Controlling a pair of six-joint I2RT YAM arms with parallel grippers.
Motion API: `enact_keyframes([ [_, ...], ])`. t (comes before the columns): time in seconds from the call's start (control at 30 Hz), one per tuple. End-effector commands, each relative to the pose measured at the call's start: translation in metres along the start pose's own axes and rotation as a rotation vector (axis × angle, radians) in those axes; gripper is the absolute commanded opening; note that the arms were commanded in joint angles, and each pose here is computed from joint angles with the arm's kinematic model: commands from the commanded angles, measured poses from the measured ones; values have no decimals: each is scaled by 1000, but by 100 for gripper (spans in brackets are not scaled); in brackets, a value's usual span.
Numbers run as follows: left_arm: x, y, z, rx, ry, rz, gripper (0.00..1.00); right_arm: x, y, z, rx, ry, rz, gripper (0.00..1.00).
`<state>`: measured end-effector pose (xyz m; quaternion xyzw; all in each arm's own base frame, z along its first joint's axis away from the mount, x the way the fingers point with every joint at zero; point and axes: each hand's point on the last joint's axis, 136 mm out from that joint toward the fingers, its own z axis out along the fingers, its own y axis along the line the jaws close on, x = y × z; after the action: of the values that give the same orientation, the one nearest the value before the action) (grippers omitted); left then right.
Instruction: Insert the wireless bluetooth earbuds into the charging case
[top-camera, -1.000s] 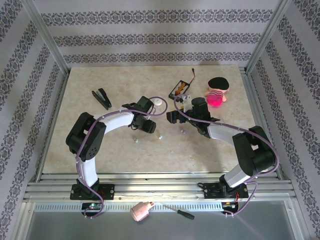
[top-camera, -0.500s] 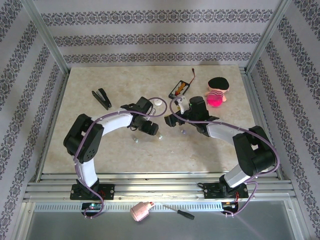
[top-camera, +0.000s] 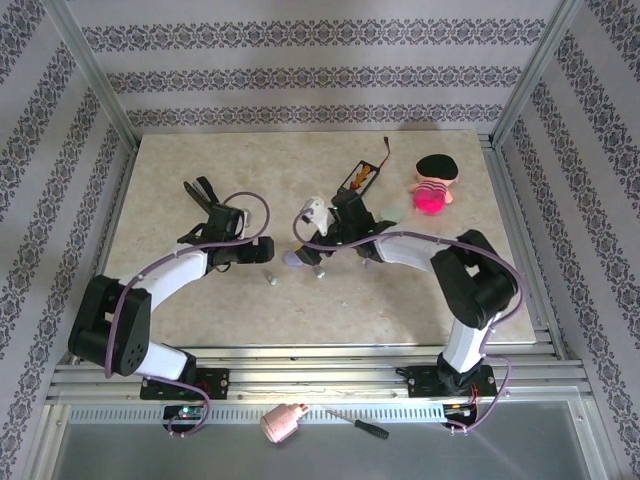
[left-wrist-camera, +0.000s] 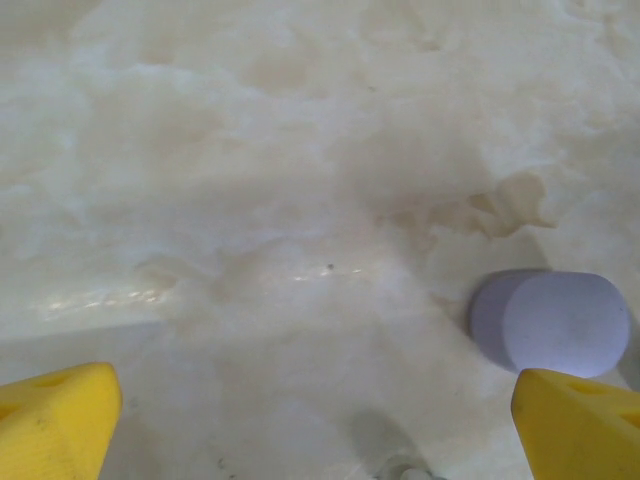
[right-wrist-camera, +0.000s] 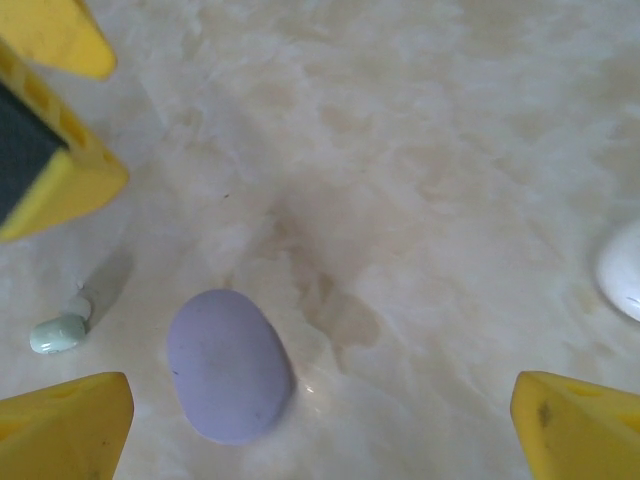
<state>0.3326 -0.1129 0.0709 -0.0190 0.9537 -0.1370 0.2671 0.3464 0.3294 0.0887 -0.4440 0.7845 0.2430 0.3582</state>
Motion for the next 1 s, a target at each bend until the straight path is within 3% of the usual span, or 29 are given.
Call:
enact_keyframes([
  [0.0, -20, 7, -12, -11, -103, -54, 99, 15, 15, 17, -33, 110, -87, 97],
  [0.1, -18, 10, -15, -20, -110, -53, 99, 23, 19, 29, -56, 158, -96, 95],
  [0.33, -13, 21, -14, -64, -119, -57, 99, 38, 18, 45, -83, 245, -80, 78],
  [0.77, -11, 25, -14, -76, -128, -35, 99, 53, 23, 55, -104, 303, -76, 60],
  [0.87, -13, 22, -14, -59, -132, -8, 99, 53, 25, 52, -107, 307, -78, 44],
  [0.97, -16, 21, -16, -56, -153, 9, 99, 50, 24, 47, -94, 297, -82, 45],
])
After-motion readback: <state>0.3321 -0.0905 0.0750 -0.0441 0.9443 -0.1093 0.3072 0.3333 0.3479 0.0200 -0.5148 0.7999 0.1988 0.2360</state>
